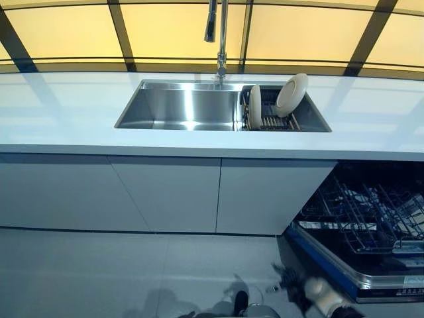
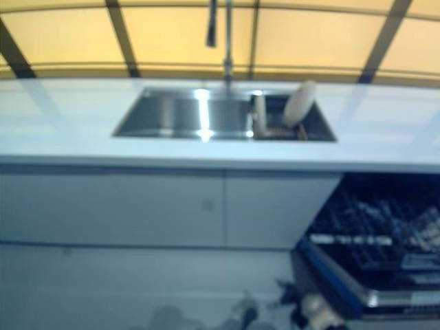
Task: Take plates into dishwasher
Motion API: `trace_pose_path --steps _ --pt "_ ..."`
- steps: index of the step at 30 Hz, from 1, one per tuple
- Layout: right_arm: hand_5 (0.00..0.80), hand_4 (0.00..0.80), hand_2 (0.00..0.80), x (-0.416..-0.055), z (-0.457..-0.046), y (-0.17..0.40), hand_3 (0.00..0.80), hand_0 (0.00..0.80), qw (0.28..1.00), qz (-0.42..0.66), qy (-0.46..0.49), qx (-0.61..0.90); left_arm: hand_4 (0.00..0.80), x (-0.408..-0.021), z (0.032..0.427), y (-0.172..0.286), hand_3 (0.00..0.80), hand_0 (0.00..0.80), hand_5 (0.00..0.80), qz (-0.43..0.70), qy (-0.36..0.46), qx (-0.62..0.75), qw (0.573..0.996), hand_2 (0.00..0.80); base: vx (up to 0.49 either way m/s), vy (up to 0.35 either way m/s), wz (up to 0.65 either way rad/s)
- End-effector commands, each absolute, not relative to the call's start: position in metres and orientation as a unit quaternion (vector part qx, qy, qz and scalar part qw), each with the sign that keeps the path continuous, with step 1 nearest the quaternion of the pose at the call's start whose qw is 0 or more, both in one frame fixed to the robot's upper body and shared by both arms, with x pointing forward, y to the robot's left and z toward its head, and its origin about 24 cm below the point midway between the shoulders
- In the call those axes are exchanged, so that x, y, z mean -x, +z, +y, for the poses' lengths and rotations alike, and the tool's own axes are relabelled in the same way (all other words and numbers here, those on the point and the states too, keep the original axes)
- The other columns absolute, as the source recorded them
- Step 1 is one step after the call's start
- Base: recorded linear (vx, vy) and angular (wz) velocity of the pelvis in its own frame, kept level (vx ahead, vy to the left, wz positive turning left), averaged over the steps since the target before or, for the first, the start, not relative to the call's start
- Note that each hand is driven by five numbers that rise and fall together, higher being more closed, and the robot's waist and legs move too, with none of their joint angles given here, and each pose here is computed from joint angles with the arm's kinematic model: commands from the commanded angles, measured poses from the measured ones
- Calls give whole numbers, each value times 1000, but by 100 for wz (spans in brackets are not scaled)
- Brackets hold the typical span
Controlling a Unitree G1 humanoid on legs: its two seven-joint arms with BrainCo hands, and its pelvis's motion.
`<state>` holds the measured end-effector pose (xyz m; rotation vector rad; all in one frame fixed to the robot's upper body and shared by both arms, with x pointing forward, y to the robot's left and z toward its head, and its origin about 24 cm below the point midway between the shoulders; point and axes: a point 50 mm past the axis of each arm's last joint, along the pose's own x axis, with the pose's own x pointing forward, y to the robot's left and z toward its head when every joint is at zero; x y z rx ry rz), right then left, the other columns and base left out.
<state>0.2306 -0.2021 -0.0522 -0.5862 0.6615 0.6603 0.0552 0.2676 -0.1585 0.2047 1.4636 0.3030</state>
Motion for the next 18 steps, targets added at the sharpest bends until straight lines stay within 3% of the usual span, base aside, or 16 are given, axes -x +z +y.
trace_pose_path --steps 1,8,13,18 --pt "0 0 0 -256 -190 -21 0 0 860 262 347 269 0 -54 294 -149 0 0 0 658 149 -128 727 0 0 0 0" --pt "0 0 0 -239 -200 -52 0 0 868 322 286 246 0 -51 283 -155 0 0 0 653 100 -140 738 0 103 1 -2" --pt "0 0 0 -216 -178 -85 0 0 858 373 303 181 0 -82 261 -156 0 0 0 619 -12 -200 759 0 152 -22 -4" --pt "0 0 0 -225 -166 -73 0 0 859 331 353 167 0 -78 267 -155 0 0 0 635 69 -161 753 0 125 -83 4"
